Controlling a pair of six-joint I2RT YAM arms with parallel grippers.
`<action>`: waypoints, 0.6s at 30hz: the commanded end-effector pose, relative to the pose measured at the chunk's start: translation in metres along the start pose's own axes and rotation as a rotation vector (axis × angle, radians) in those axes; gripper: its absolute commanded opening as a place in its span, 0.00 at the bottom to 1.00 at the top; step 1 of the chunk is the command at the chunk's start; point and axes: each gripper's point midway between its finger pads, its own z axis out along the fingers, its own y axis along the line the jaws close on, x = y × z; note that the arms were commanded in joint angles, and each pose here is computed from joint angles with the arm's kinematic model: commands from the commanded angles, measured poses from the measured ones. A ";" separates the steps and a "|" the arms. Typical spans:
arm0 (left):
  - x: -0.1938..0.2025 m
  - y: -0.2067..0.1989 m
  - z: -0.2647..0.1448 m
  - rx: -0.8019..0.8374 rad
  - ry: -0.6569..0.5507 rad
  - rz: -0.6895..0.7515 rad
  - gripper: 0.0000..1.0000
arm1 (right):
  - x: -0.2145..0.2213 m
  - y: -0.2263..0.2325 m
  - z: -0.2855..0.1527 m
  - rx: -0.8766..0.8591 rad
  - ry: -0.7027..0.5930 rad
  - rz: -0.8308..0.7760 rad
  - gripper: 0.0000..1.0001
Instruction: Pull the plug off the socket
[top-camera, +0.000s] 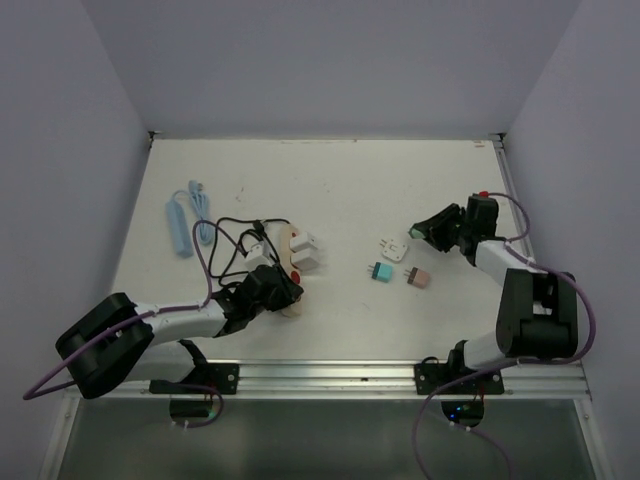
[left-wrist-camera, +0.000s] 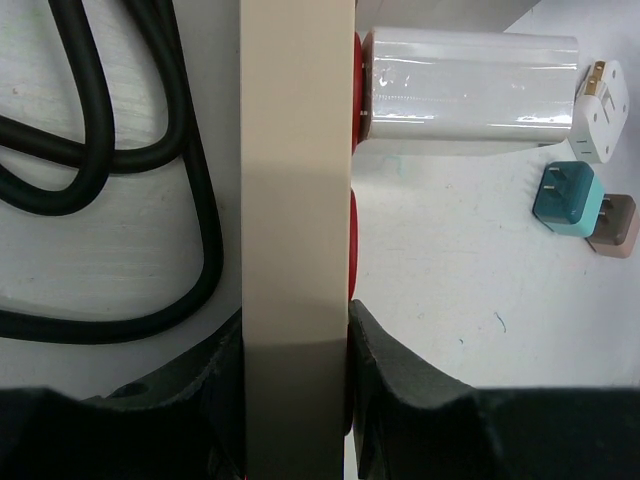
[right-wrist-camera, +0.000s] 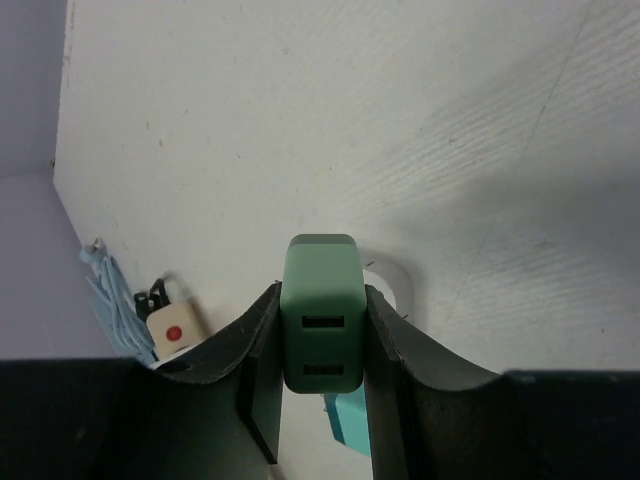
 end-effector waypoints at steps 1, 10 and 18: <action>0.024 0.034 -0.003 -0.075 0.089 0.092 0.00 | -0.003 0.015 0.016 -0.111 0.026 -0.030 0.05; 0.026 0.031 -0.003 -0.053 0.102 0.102 0.00 | 0.004 -0.004 0.045 -0.093 0.079 -0.005 0.34; 0.031 0.026 -0.001 -0.031 0.127 0.111 0.00 | 0.010 -0.032 0.026 0.039 0.060 -0.043 0.85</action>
